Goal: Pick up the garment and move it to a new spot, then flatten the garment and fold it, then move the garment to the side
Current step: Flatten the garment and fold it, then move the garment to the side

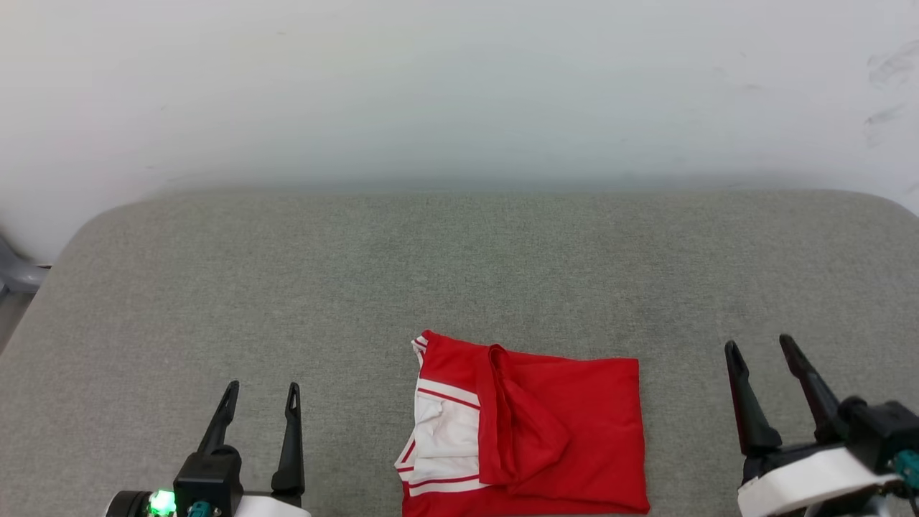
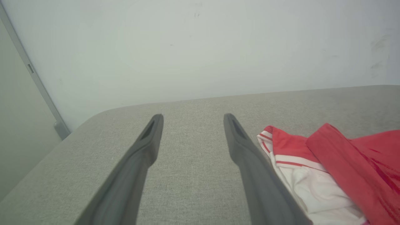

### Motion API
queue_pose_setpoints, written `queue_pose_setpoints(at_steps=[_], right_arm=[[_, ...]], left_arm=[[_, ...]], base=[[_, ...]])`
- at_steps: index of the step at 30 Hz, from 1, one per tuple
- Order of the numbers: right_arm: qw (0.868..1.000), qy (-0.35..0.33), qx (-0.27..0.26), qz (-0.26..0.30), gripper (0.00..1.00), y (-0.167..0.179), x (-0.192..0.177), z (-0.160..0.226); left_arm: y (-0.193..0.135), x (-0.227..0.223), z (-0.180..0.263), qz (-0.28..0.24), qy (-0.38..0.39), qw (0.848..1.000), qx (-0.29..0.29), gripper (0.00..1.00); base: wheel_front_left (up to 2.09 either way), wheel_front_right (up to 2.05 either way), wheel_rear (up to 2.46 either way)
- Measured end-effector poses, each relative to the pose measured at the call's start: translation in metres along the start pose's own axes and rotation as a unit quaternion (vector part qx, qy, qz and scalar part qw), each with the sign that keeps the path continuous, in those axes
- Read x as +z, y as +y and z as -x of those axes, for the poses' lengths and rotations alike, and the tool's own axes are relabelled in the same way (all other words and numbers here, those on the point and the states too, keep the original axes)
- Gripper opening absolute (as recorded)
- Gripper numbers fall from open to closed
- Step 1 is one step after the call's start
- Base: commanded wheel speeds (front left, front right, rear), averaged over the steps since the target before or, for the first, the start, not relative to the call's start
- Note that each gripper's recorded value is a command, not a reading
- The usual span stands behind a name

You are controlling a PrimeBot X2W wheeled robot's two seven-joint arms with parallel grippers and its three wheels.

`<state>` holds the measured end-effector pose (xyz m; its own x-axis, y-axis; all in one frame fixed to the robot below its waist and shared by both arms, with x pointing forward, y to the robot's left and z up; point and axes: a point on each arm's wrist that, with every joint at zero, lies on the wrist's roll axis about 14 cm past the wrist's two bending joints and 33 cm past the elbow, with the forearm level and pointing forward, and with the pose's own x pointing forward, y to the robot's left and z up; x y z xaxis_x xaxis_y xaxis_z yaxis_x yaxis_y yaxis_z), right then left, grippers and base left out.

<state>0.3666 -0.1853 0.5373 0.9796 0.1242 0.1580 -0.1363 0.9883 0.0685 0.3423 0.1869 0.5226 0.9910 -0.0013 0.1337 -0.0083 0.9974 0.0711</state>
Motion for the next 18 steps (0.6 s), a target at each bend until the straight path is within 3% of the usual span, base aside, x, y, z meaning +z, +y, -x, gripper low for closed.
queue_pose_setpoints(at_steps=[18], right_arm=[[1.000, 0.023, -0.005, -0.012, 1.00, 0.018, -0.020, 0.032]], left_arm=[[0.003, -0.009, 0.017, -0.001, 0.017, 1.000, 0.006, 1.00]], base=[[0.00, 0.00, 0.00]])
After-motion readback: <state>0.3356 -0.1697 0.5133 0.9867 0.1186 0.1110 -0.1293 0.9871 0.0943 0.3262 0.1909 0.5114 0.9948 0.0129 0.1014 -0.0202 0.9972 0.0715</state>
